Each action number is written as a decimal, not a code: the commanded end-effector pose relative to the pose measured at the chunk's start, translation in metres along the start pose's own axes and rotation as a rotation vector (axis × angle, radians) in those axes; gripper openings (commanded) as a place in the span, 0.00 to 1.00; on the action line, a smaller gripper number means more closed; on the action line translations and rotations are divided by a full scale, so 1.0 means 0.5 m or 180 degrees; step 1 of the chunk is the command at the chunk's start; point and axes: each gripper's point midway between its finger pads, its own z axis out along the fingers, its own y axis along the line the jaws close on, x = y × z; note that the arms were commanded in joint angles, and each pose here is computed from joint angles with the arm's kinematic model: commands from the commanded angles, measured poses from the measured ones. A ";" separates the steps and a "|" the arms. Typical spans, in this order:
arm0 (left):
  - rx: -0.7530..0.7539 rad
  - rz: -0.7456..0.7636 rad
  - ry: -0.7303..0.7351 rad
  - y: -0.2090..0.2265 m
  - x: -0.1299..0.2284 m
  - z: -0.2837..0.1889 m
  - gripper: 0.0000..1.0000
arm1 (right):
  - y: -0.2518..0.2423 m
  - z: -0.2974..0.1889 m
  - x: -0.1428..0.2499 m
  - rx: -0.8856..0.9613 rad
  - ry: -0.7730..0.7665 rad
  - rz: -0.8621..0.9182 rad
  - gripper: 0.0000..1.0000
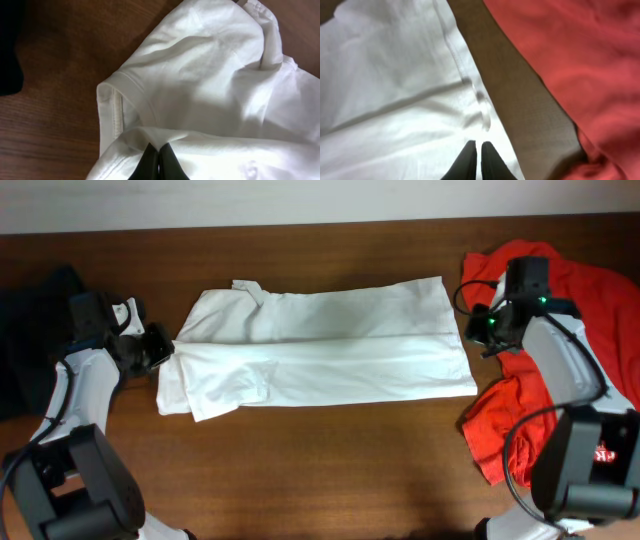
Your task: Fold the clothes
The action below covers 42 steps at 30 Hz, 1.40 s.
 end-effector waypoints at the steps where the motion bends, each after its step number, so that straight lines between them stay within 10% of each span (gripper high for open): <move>1: 0.0042 0.0016 0.0023 -0.006 0.001 0.030 0.00 | 0.019 0.042 0.004 -0.0028 0.0051 -0.0074 0.09; 2: 0.0056 0.0047 0.0008 -0.011 -0.002 0.038 0.06 | 0.019 0.053 0.002 -0.0031 0.0046 -0.0079 0.09; 4: 0.0091 0.0120 -0.0059 -0.024 -0.012 0.044 0.72 | 0.018 0.060 0.004 -0.0024 0.0060 -0.0077 0.09; 6: 0.0124 0.0176 -0.0202 -0.032 -0.037 0.039 0.73 | 0.014 0.060 0.008 -0.0001 0.0092 -0.0069 0.11; 9: 0.0134 0.0191 -0.0240 -0.050 -0.067 0.009 0.73 | -0.002 0.057 0.056 0.0101 0.0404 -0.0036 0.12; 18: -0.0018 0.0678 0.1077 -0.114 0.168 0.032 0.72 | -0.044 0.114 0.201 0.0248 0.1002 0.0016 0.11; 27: -0.0391 0.1535 0.1201 -0.194 0.263 0.074 0.71 | -0.053 0.121 0.231 0.0280 0.1123 0.0027 0.11; 42: -0.0685 0.1983 0.1332 -0.212 0.321 0.124 0.23 | -0.054 0.119 0.235 0.0286 0.1145 0.0029 0.11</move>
